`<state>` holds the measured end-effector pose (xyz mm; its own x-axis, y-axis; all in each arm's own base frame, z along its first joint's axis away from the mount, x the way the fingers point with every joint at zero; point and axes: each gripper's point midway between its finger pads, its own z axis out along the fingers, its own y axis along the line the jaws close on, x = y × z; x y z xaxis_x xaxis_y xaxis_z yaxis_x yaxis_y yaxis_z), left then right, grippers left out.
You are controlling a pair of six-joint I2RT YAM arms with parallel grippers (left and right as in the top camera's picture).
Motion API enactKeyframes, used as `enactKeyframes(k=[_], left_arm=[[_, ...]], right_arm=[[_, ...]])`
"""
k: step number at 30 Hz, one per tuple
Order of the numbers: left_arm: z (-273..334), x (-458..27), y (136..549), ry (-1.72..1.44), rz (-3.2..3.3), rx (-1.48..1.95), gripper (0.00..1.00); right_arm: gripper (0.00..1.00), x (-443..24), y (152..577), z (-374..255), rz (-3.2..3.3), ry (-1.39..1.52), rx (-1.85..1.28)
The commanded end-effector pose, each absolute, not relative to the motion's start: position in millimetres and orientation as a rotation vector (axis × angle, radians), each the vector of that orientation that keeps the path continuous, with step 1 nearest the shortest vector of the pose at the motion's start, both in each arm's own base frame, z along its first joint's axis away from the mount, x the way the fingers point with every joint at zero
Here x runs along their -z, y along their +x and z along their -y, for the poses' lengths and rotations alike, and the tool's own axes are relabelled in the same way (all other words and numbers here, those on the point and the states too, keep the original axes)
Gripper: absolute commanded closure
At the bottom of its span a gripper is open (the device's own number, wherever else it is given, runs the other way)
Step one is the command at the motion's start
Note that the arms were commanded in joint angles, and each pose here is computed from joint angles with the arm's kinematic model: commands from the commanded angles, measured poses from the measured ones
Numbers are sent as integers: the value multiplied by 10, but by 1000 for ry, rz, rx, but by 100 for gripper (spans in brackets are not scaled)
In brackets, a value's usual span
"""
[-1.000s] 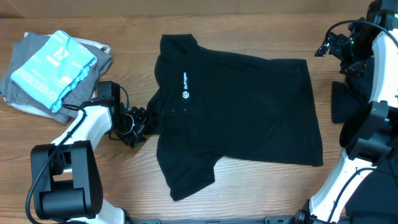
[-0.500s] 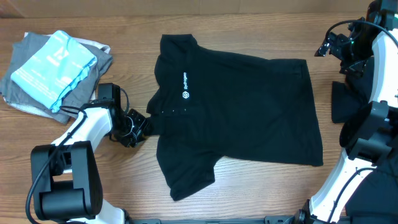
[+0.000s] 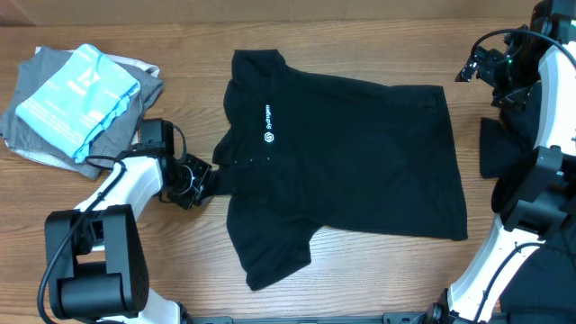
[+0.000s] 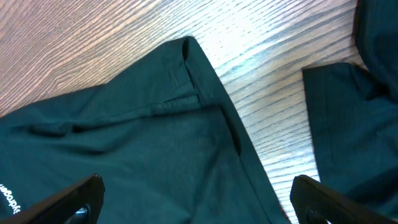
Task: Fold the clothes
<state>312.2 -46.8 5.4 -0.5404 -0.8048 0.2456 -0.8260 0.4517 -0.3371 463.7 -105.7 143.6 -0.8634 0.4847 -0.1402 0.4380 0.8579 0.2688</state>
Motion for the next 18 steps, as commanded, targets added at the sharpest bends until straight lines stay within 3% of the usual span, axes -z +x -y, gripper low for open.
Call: enactKeyframes(k=[1,6,9,18], left_arm=[[545,29,3067,1484,2620,-614,75],[667,17,3126,1435,2667,-640,78],[733,0,3186,1405,2703,-668,96],[650,-462,3469,1215,2932,-531,96]], right_arm=[[0,-1609,4673,1044,-2786,691,-340],[0,-1609,4673,1042,-2787,691,-340],[0,-1609,4673,1044,-2786,692,-340],[0,-1610,4674,1043,-2786,690,-340]])
